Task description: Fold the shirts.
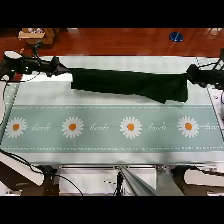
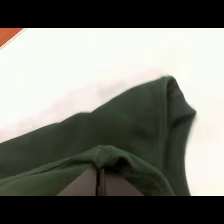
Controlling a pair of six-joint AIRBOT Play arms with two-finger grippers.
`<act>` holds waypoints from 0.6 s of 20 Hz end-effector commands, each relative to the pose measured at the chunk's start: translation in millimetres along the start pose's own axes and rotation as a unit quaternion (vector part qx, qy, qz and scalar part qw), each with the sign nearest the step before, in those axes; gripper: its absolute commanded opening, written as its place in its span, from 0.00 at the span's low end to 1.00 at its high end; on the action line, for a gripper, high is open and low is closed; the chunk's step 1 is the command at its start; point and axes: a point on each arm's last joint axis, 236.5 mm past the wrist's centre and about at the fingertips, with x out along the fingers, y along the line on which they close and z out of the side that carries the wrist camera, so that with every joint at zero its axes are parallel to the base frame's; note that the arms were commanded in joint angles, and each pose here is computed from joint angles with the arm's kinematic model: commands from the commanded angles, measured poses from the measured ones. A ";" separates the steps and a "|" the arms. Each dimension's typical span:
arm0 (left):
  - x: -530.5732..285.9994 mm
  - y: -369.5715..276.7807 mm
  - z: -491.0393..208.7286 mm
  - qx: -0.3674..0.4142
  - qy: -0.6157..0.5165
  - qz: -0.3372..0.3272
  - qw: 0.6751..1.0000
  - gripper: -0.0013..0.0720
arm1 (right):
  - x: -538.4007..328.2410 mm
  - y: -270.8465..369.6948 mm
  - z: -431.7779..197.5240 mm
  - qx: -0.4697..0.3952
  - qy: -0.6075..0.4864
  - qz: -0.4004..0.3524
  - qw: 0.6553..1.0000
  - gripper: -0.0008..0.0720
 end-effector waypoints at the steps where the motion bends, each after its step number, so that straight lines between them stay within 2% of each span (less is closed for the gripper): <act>1: 16.6 18.8 1.9 -0.017 0.002 0.005 1.000 0.06 | 35.1 -2.1 -4.0 -0.004 0.000 -0.008 1.000 0.05; 2: 17.8 23.1 5.9 -0.019 -0.006 0.009 1.000 0.20 | 39.5 -2.4 -5.6 -0.004 0.000 -0.009 1.000 0.05; 3: 17.3 25.3 10.8 -0.019 -0.017 0.013 1.000 0.47 | 41.0 -2.1 -6.2 -0.005 0.000 -0.010 1.000 0.07; 4: 14.2 26.0 16.5 -0.018 -0.027 0.015 0.999 0.66 | 39.6 -4.5 -2.8 -0.003 -0.005 -0.012 1.000 0.22; 6: 1.7 22.3 30.3 -0.008 -0.042 0.014 0.999 0.76 | 28.5 -9.8 5.0 -0.002 -0.012 -0.014 1.000 0.64; 7: -7.1 18.7 37.0 -0.001 -0.048 0.012 0.999 0.78 | 19.3 -14.5 8.3 -0.009 -0.011 -0.019 1.000 0.72; 8: -16.7 13.8 42.7 0.007 -0.052 0.009 0.999 0.78 | 8.3 -21.3 9.9 -0.021 -0.007 -0.029 0.999 0.75; 12: -45.5 -8.9 47.8 0.039 -0.040 -0.009 0.998 0.78 | -26.6 -73.7 -16.9 -0.038 0.075 -0.090 0.992 0.76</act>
